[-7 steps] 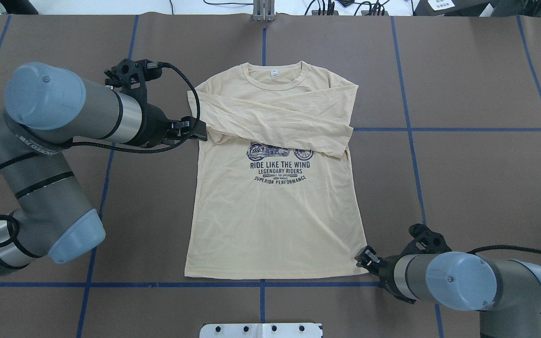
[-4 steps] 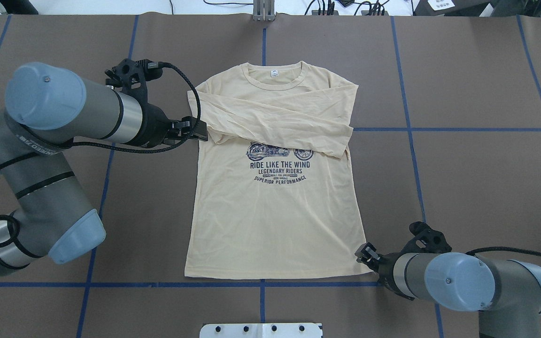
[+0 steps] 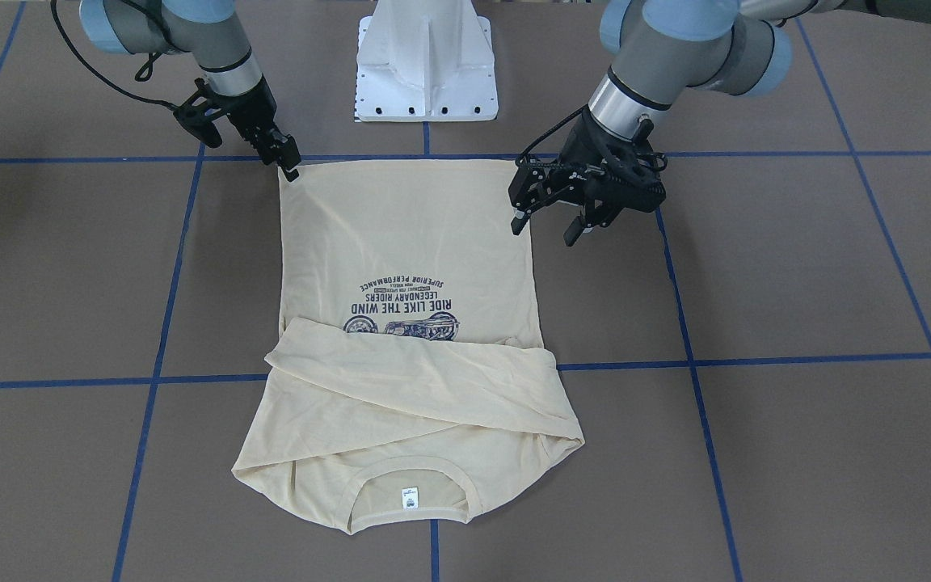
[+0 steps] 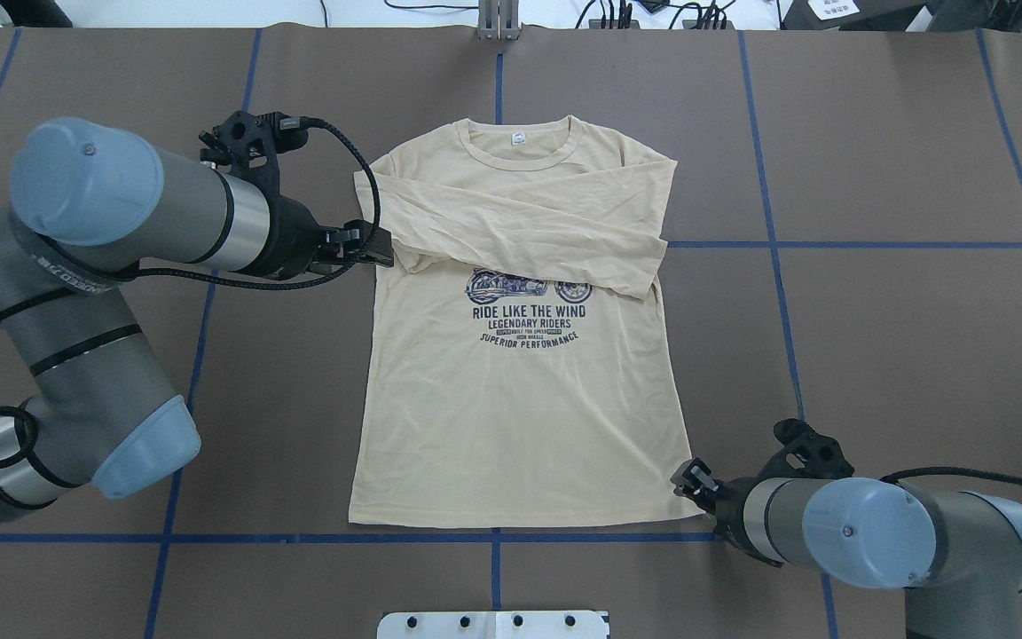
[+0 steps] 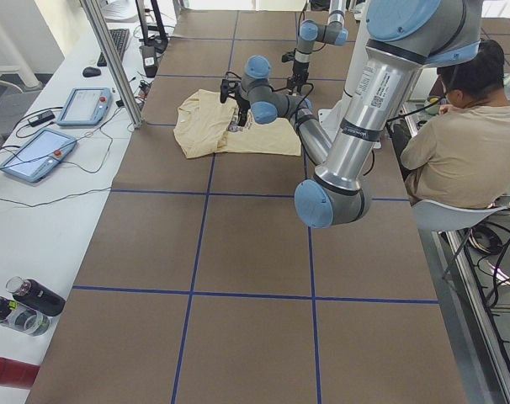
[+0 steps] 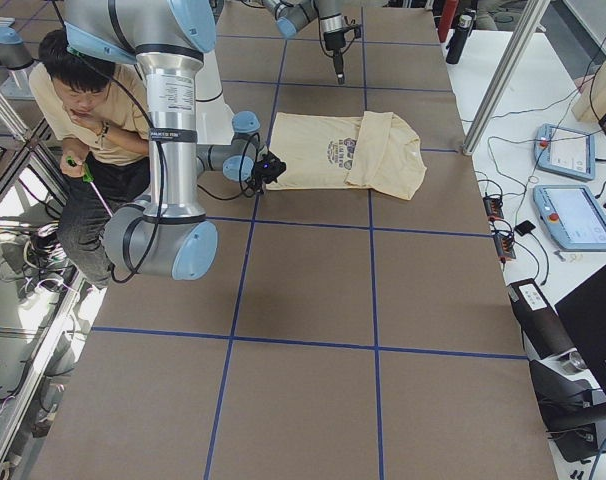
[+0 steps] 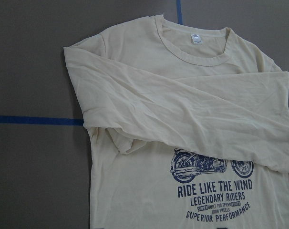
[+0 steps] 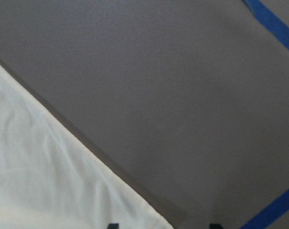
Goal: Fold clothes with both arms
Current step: 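Grasp the near hem corner with the right gripper and hold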
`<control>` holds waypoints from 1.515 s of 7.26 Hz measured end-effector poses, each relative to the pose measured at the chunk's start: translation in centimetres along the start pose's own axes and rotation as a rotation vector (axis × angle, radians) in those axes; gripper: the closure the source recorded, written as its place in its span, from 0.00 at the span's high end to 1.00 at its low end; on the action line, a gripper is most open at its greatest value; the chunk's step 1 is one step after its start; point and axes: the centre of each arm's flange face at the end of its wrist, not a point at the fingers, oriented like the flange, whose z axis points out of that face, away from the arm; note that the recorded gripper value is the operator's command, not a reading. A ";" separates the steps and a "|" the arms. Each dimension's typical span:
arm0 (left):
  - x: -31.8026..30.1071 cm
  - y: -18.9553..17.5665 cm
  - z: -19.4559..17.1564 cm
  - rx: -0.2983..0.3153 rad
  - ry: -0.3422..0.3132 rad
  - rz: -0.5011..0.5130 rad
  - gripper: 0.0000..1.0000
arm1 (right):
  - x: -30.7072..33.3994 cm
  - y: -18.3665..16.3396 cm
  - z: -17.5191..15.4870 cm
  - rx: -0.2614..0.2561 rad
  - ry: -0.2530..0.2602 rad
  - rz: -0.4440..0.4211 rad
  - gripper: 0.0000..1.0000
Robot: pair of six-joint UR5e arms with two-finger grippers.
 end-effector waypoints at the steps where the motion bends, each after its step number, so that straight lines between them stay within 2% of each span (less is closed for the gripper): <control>1: 0.0 0.0 0.0 0.000 0.000 0.000 0.83 | -0.1 0.1 0.0 -0.002 -0.001 -0.001 0.70; 2: -0.1 0.0 0.0 0.001 -0.001 0.000 0.83 | -0.1 0.2 -0.1 -0.004 -0.002 -0.001 0.70; 4: -0.1 0.0 0.0 0.001 -0.001 0.000 0.83 | -0.1 0.2 -0.1 -0.004 -0.002 -0.001 0.55; 5: -0.1 0.0 0.0 0.001 -0.001 0.000 0.83 | -0.1 0.2 0.0 -0.003 -0.002 -0.001 0.33; 6: -0.1 0.0 0.0 0.001 -0.001 0.000 0.83 | -0.1 0.1 0.0 -0.002 -0.001 -0.001 0.04; 7: -0.1 0.0 0.0 0.001 -0.001 0.000 0.83 | -0.1 0.1 0.0 -0.002 -0.001 0.004 0.00; 11: -0.2 0.0 -0.1 0.001 -0.001 -0.002 0.83 | -0.3 0.1 -0.5 -0.009 -0.007 0.024 0.00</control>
